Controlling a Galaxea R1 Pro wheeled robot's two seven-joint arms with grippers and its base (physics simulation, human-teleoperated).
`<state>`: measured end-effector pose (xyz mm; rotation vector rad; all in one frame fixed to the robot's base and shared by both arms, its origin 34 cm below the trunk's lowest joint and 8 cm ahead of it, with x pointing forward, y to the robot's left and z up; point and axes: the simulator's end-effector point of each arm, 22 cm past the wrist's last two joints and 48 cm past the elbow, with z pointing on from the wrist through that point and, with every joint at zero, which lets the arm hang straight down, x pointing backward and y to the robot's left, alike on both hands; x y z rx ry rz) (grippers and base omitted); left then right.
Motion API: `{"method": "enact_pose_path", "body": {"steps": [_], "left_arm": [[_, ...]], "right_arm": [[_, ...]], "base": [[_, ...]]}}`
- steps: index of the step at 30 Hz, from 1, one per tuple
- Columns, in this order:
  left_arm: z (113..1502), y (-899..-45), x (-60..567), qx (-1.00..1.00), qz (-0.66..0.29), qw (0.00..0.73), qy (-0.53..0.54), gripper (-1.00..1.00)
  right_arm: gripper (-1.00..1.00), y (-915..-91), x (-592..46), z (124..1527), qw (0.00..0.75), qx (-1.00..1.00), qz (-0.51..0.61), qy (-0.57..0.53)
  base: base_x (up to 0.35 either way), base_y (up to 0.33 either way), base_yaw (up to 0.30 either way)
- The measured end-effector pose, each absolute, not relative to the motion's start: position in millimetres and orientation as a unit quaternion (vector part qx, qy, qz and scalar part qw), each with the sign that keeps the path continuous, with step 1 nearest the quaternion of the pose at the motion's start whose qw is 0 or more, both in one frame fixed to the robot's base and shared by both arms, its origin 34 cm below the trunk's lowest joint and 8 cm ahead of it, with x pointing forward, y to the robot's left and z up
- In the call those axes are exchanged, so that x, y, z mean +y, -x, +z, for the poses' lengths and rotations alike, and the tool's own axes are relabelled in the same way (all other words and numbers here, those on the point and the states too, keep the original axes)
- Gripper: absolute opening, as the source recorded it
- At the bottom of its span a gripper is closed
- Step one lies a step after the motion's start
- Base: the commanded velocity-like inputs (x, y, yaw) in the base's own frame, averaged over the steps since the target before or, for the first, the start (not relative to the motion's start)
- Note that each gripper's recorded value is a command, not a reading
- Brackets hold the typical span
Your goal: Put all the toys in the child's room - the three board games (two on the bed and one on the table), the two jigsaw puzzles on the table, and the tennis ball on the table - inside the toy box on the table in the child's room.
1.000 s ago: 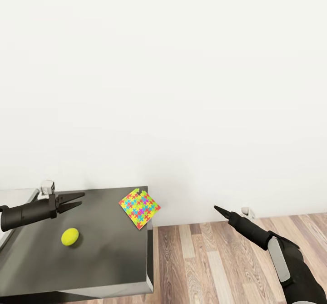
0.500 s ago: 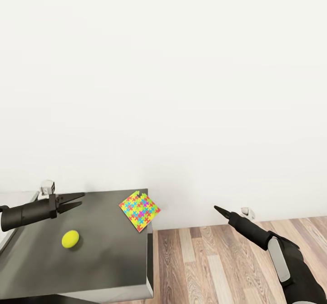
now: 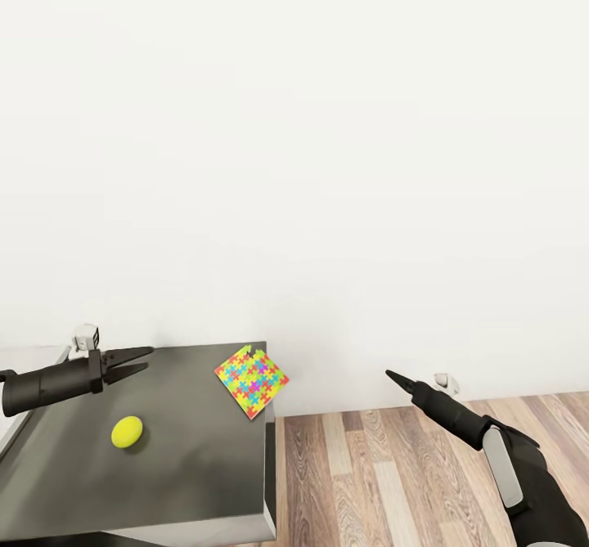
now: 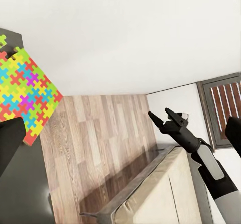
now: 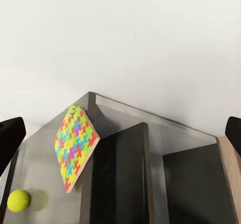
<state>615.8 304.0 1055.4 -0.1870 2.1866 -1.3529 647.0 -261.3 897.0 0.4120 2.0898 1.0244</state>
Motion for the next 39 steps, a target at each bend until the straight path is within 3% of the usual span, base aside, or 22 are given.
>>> {"method": "enact_pose_path", "body": {"steps": [39], "left_arm": [[1075, -613, 303, 0.808, -0.507, 0.294, 0.060, 1.00]], "right_arm": [[1.00, -649, -252, 932, 0.403, 0.794, 0.433, -0.136]], "base": [[0.000, 0.000, 0.000]]}}
